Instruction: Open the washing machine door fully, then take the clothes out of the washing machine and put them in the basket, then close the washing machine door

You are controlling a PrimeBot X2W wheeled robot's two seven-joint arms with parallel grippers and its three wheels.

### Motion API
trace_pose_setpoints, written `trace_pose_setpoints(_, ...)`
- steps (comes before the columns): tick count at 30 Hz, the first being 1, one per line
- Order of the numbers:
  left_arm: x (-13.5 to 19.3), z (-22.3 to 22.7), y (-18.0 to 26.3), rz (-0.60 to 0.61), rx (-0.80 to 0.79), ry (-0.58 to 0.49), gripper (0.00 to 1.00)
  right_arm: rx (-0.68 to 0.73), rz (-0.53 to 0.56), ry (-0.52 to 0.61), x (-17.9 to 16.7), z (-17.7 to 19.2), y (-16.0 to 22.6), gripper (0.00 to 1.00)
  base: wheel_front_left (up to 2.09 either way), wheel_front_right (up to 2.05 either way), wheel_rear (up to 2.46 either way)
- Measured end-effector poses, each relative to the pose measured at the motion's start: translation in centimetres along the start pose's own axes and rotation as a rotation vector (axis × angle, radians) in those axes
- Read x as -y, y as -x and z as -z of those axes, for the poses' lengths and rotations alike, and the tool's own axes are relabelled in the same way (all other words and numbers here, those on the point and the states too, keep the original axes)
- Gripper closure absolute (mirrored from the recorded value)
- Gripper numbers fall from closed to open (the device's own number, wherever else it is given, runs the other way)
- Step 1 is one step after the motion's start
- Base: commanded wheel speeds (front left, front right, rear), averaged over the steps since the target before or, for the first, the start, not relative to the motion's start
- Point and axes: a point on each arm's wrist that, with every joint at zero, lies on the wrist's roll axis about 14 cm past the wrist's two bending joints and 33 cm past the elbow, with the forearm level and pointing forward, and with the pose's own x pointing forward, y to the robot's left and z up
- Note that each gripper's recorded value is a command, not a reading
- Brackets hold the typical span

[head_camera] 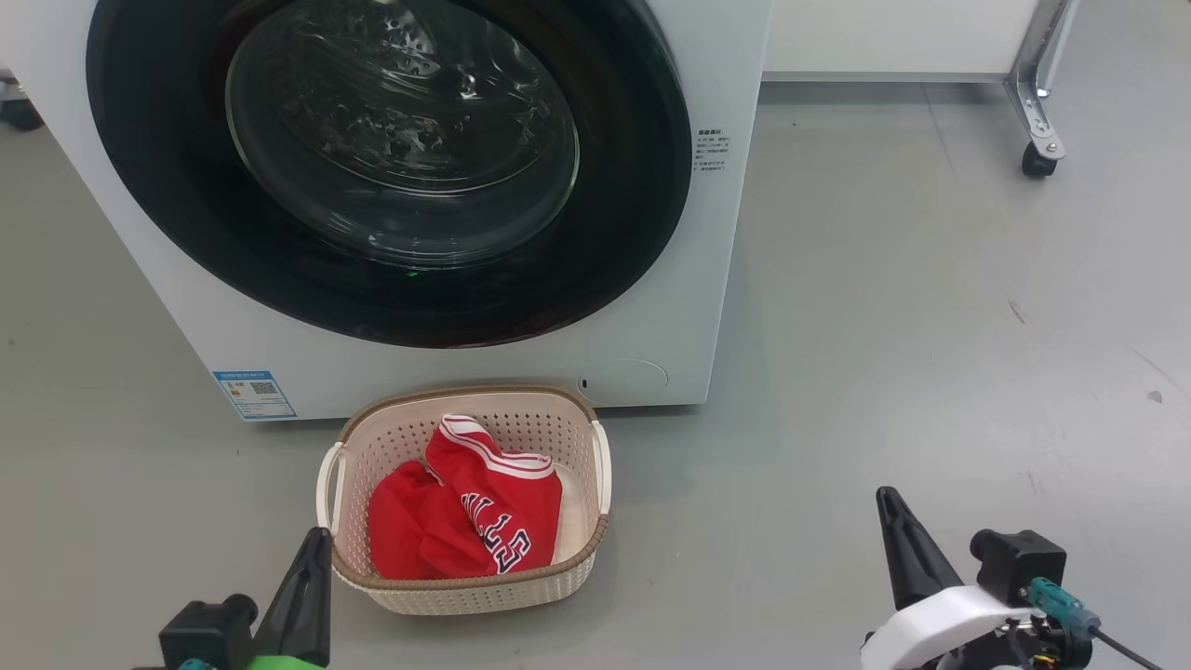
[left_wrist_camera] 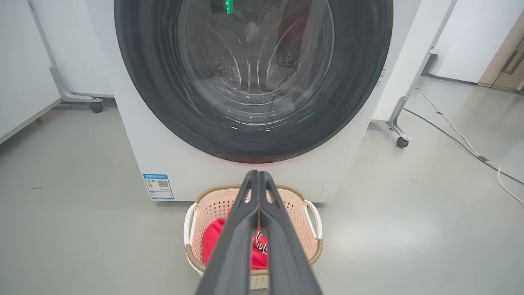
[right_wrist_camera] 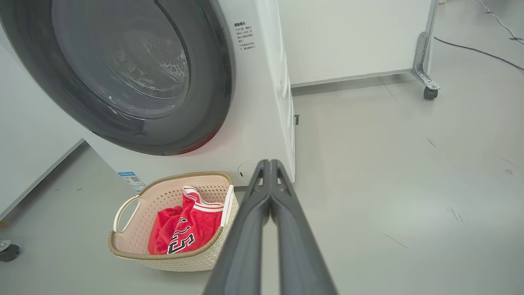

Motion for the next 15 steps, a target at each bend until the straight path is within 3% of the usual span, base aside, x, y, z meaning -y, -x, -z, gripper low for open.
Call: trace_pose_setpoints(15,-1.0,0.3,-0.1,-0.039,-0.03,0.23,1.0,-0.014,0.066,-0.232,1.6,-0.3,-0.2,1.0,0.0,0.0,0.0)
